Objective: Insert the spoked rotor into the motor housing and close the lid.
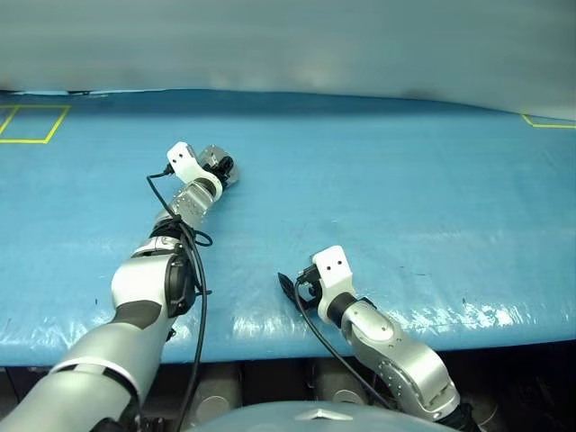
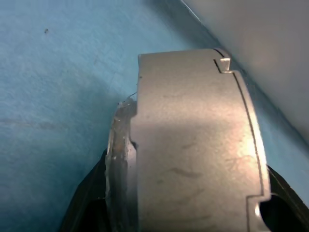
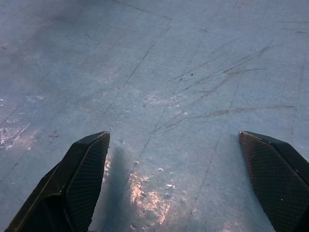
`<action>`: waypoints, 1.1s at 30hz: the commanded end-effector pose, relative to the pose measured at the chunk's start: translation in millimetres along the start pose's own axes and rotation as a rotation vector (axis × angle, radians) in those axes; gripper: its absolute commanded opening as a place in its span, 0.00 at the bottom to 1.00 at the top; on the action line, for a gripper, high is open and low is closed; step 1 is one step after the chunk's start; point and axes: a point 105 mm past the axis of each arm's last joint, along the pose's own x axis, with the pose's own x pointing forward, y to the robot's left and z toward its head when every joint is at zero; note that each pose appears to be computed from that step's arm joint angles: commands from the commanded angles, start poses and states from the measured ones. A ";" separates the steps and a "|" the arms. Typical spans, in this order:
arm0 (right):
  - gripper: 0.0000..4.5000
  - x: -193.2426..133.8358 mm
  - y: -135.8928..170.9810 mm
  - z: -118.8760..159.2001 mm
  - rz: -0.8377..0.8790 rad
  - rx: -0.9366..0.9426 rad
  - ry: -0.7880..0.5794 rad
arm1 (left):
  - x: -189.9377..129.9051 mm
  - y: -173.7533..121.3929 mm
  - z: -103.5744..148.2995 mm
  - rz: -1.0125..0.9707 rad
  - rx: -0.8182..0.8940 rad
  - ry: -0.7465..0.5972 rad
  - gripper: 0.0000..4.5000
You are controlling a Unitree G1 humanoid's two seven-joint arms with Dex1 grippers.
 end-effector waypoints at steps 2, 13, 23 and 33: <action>1.00 -1.3 1.9 8.8 0.003 0.004 -0.039 | -7.9 28.7 -4.5 0.053 0.053 0.050 0.98; 1.00 5.0 -3.7 10.5 0.007 0.008 -0.051 | -77.1 94.5 -49.9 0.091 0.036 0.285 0.99; 1.00 5.5 -32.4 32.4 -0.096 0.015 -0.224 | -136.6 57.8 -44.0 -0.107 0.400 0.109 0.99; 1.00 -10.9 -44.1 30.3 -0.149 -0.015 -0.296 | -160.2 26.6 -40.4 -0.179 0.776 -0.207 0.99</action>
